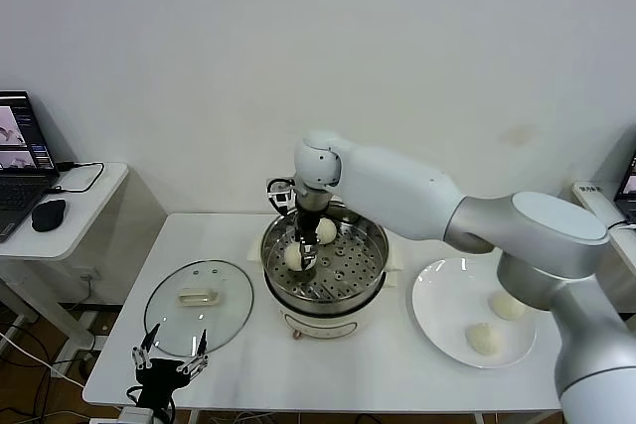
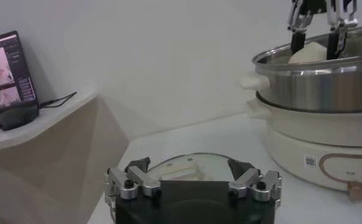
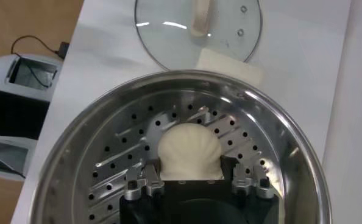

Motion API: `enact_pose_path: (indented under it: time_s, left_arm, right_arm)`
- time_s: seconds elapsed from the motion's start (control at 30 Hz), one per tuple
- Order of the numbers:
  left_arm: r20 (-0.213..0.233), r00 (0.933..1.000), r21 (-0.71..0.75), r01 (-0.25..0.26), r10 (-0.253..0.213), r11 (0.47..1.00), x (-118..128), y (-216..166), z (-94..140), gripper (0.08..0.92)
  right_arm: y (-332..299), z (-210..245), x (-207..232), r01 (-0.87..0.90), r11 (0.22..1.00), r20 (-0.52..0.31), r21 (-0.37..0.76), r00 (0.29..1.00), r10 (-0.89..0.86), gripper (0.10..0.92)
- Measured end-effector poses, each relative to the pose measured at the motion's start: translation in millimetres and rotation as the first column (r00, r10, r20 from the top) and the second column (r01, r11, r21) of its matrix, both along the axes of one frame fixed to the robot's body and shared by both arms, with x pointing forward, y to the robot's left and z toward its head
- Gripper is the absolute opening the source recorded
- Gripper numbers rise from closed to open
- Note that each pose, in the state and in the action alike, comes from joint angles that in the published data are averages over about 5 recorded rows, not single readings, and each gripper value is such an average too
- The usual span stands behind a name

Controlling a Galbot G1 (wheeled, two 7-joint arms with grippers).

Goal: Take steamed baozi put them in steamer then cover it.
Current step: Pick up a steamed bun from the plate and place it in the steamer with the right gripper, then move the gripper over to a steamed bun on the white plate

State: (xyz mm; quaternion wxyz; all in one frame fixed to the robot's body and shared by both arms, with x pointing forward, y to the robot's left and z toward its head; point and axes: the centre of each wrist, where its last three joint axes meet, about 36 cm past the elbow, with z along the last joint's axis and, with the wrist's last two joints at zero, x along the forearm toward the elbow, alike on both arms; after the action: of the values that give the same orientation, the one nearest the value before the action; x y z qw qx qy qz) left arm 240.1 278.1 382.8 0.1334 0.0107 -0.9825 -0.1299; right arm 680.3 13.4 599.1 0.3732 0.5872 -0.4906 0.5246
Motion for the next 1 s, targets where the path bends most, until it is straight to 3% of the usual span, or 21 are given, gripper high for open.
enact_pose_path:
  time_s: [0.1, 0.37, 0.67, 1.0]
  left_arm:
    - [0.001, 1.0, 0.0, 0.001, -0.001, 1.0, 0.3, 0.1, 0.1, 0.823]
    - [0.002, 1.0, 0.003, 0.005, -0.005, 1.0, 2.1, 1.7, 0.1, 0.823]
    - [0.006, 1.0, 0.002, 0.004, -0.004, 1.0, 2.8, 2.9, 3.1, 0.823]
    - [-0.005, 1.0, 0.002, 0.001, -0.001, 1.0, 0.8, 4.6, 1.2, 0.823]
  right_arm:
    - [1.5, -4.0, -0.3, 0.002, 1.0, 0.001, 0.004, 1.0, -0.002, 0.626]
    - [-1.3, -4.1, -0.1, 0.018, 1.0, 0.004, 0.025, 1.0, -0.018, 0.807]
    - [-35.9, 27.8, 0.4, 0.035, 0.997, 0.017, 0.073, 0.999, -0.036, 0.823]
    - [-149.3, 84.3, -3.7, 0.086, 0.986, 0.045, 0.145, 0.995, -0.094, 0.823]
